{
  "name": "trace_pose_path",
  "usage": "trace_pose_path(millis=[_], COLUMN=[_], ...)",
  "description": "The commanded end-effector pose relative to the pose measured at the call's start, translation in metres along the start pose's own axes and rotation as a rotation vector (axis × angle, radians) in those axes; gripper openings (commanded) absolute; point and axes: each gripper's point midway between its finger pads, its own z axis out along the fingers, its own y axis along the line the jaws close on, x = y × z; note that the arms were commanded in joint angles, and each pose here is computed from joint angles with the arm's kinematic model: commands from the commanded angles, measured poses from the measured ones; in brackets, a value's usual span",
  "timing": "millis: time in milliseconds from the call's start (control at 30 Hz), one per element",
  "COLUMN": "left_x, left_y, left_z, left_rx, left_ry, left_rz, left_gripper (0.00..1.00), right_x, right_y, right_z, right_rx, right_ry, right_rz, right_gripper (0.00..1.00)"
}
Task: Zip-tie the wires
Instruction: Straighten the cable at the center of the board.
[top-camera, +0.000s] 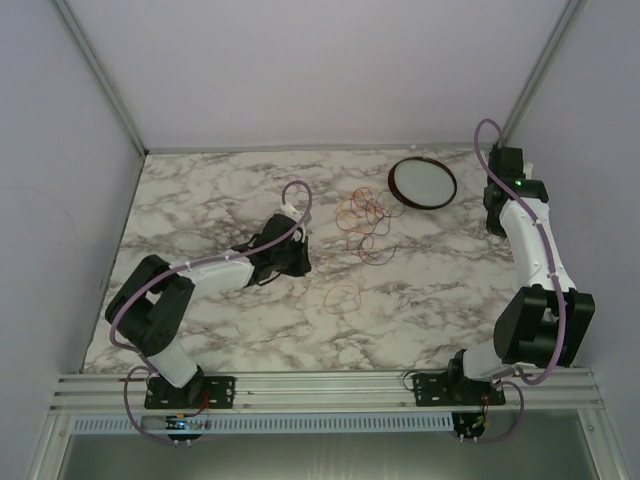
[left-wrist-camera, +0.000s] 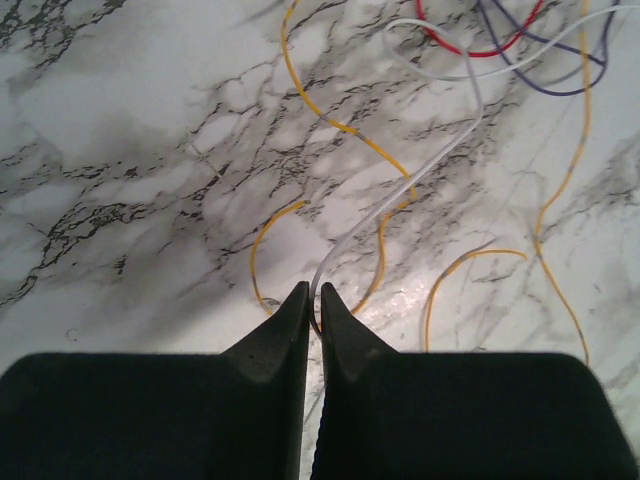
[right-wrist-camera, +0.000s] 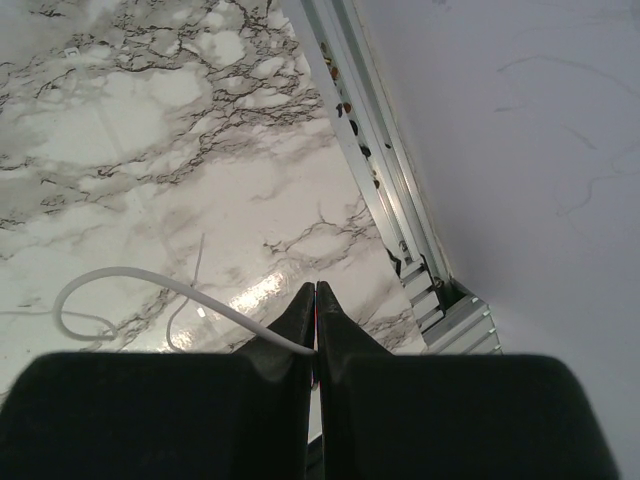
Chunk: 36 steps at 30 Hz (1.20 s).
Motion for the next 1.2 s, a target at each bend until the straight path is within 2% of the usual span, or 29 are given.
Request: trace_pose_path(millis=[0, 533, 700, 800, 933, 1033, 1167], left_x=[-0.019, -0.006, -0.019, -0.037, -0.060, -0.069, -0.058], left_y=[0.004, 0.019, 0.010, -0.005, -0.037, -0.072, -0.117], left_z=[0.008, 0.023, 0.014, -0.002, -0.024, -0.031, -0.020], left_rx=[-0.040, -0.157, -0.132, -0.085, -0.005, 0.081, 0.195], left_ry=[-0.048, 0.007, -0.040, -0.106, -0.197, -0.230, -0.201], left_rz=[0.040, 0.114, 0.092, 0.073, 0.078, 0.100, 0.117], left_gripper=[0.10, 0.21, 0.34, 0.41, 0.57, 0.60, 0.61], right_x=[-0.005, -0.007, -0.006, -0.007, -0.007, -0.008, -0.008], right_y=[-0.004, -0.003, -0.001, 0.001, 0.002, 0.004, 0.003], right_z=[-0.003, -0.006, -0.007, -0.008, -0.010, -0.011, -0.011], right_rx=[-0.005, -0.026, -0.035, -0.055, -0.063, -0.075, -0.076], right_ry=[-0.025, -0.039, -0.039, -0.043, -0.049, -0.055, -0.056], right_rz=[0.016, 0.017, 0.016, 0.017, 0.019, 0.020, 0.021], right_gripper=[0.00, 0.00, 0.00, 0.00, 0.00, 0.00, 0.00])
